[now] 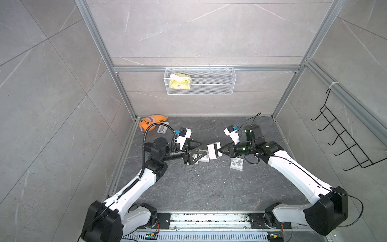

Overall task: Take the necklace out of the lift-off lid jewelry box
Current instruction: Place the jewelry box at the center of the board.

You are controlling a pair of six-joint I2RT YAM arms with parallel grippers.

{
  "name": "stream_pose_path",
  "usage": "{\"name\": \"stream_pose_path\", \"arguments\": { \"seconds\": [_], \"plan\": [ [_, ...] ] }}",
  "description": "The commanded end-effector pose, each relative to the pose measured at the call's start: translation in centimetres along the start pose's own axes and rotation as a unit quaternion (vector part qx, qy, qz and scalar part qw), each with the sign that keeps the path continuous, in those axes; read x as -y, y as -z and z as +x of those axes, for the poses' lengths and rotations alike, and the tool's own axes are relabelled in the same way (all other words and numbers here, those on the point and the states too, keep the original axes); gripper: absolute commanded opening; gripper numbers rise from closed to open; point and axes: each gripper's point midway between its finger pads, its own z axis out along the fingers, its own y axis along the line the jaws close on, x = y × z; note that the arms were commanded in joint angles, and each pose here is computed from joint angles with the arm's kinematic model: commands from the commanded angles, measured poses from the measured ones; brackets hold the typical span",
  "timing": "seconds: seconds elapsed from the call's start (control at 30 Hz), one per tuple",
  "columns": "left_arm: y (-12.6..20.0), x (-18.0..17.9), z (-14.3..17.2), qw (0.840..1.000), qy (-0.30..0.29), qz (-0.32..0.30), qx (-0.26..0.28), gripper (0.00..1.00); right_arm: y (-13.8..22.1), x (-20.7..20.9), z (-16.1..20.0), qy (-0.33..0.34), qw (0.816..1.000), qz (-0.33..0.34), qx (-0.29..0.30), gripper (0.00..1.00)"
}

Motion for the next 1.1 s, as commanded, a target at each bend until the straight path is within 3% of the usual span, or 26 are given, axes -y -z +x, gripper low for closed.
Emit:
{"name": "stream_pose_path", "arguments": {
  "seconds": [0.0, 0.13, 0.33, 0.83, 1.07],
  "plan": [
    [1.4, -4.1, 1.7, 0.99, -0.027, -0.136, -0.035, 0.89, -0.7, 5.6, 5.0, -0.049, 0.986, 0.134, -0.084, 0.0],
    [2.0, -6.3, 2.6, 0.98, -0.021, -0.194, -0.039, 0.89, -1.1, 9.0, 8.3, -0.074, 0.963, 0.216, -0.143, 0.0],
    [1.6, -7.5, 3.9, 0.979, -0.007, -0.198, -0.041, 0.88, -2.4, 10.2, 11.9, -0.082, 0.942, 0.25, -0.209, 0.0],
    [0.5, -8.8, 8.4, 0.981, 0.015, -0.173, -0.09, 0.86, -6.0, 9.8, 14.7, -0.077, 0.928, 0.246, -0.27, 0.03],
    [0.1, -9.1, 10.7, 0.979, 0.035, -0.169, -0.112, 0.84, -5.9, 9.4, 14.1, -0.067, 0.93, 0.248, -0.264, 0.28]
  ]
}}
